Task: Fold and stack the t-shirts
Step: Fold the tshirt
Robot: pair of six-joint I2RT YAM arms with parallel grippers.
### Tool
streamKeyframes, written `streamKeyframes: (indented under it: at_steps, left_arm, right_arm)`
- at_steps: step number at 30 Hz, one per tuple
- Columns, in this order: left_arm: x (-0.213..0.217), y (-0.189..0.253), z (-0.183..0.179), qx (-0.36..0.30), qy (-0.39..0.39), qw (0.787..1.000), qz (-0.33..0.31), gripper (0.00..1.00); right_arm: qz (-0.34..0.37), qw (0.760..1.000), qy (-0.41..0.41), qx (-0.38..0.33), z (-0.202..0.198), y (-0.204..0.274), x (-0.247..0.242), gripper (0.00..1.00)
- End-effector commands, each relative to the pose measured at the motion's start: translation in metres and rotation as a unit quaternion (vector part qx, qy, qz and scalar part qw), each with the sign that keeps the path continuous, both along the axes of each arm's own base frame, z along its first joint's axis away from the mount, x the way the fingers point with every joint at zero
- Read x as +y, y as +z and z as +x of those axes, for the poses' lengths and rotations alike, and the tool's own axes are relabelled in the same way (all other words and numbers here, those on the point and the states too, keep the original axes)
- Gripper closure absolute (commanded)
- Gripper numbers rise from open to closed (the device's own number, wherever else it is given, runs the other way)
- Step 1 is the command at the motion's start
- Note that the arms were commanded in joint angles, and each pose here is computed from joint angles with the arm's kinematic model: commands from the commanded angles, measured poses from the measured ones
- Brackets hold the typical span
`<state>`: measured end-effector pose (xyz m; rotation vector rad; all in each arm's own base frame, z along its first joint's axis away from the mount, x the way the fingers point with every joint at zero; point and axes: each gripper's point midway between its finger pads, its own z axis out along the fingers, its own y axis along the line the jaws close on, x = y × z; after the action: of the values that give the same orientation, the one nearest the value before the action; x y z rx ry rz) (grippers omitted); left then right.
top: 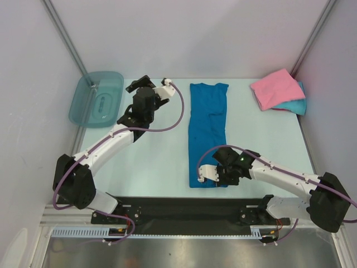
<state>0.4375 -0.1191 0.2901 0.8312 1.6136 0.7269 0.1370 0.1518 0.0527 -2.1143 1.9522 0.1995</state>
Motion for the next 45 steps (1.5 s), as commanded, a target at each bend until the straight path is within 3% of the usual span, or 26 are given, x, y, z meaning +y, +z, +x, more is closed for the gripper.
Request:
streamKeyframes:
  at_steps: [1, 11, 29, 35, 37, 40, 41, 45]
  left_arm:
    - [-0.007, 0.025, 0.005, -0.033, 0.001, 0.999, -0.027, 0.0]
    - [-0.009, 0.032, 0.006, -0.041, -0.002, 0.999, -0.025, 0.0]
    - [-0.006, 0.026, 0.005, -0.044, 0.001, 0.999, -0.02, 0.0]
    - [-0.005, 0.026, 0.003, -0.043, 0.004, 0.999, -0.023, 0.0]
    - [-0.004, 0.028, 0.003, -0.045, 0.006, 0.999, -0.025, 0.0]
    - [-0.004, 0.029, 0.003, -0.046, 0.007, 0.999, -0.026, 0.0]
    - [-0.004, 0.029, 0.003, -0.046, 0.008, 0.998, -0.028, 0.0]
    - [-0.005, 0.029, 0.004, -0.05, 0.007, 0.998, -0.031, 0.0]
  right_arm:
    - [0.015, 1.0, -0.012, -0.002, 0.005, 0.012, 0.002, 0.96]
    - [0.041, 0.997, -0.025, -0.053, 0.038, 0.018, 0.02, 1.0]
    - [-0.002, 0.999, -0.045, 0.011, 0.002, -0.028, -0.021, 1.0]
    - [0.019, 0.997, -0.071, -0.027, 0.032, 0.008, -0.006, 1.0]
    - [0.056, 0.994, -0.079, -0.049, 0.051, 0.039, 0.015, 0.94]
    - [0.094, 0.992, -0.066, -0.06, 0.059, 0.07, 0.044, 0.61]
    - [0.098, 0.992, -0.056, -0.061, 0.059, 0.072, 0.05, 0.44]
    - [0.085, 0.994, 0.008, -0.061, 0.046, 0.062, 0.066, 0.3]
